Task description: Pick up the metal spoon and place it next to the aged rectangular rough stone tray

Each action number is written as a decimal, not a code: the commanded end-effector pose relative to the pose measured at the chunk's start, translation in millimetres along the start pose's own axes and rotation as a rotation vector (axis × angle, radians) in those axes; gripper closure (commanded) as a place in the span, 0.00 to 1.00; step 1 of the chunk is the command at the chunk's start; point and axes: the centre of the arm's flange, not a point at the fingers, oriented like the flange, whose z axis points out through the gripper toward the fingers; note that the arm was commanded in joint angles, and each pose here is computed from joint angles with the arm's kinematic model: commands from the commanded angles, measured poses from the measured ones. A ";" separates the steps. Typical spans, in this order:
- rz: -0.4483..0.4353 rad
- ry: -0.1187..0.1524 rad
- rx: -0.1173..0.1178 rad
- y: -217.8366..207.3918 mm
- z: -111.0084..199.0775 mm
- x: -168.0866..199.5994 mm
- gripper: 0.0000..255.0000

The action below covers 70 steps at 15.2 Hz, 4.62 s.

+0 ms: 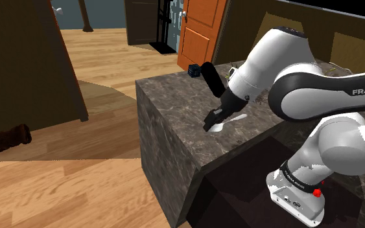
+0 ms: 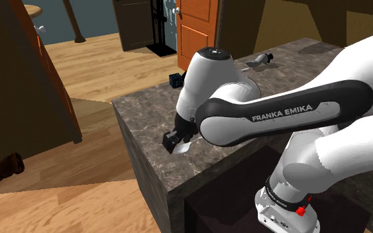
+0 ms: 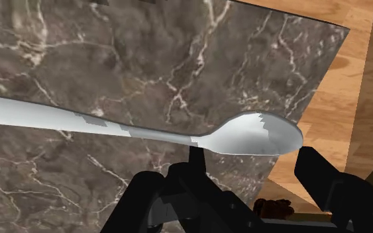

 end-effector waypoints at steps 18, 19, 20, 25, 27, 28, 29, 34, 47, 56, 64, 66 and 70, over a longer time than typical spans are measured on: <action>0.000 -0.001 0.000 109.2 -55.5 38.1 1.00; 0.000 -0.001 0.000 122.0 -56.5 41.1 1.00; 0.000 -0.001 0.000 134.8 -57.5 44.1 1.00; 0.000 -0.001 0.000 198.9 -62.6 59.2 1.00; 0.000 -0.001 0.000 224.5 -64.6 65.3 1.00; 0.000 -0.001 0.000 237.3 -65.6 68.3 1.00; 0.000 -0.001 0.000 250.1 -66.6 71.3 1.00; 0.000 -0.001 0.000 314.2 -71.7 86.4 1.00; 0.000 -0.001 0.000 480.8 -84.7 125.6 1.00; 0.000 -0.001 0.000 596.1 -93.8 152.8 1.00; 0.000 -0.001 0.000 698.6 -101.9 176.9 1.00; 0.000 -0.001 0.000 724.2 -103.9 183.0 1.00; 0.000 -0.001 0.000 775.5 -107.9 195.0 1.00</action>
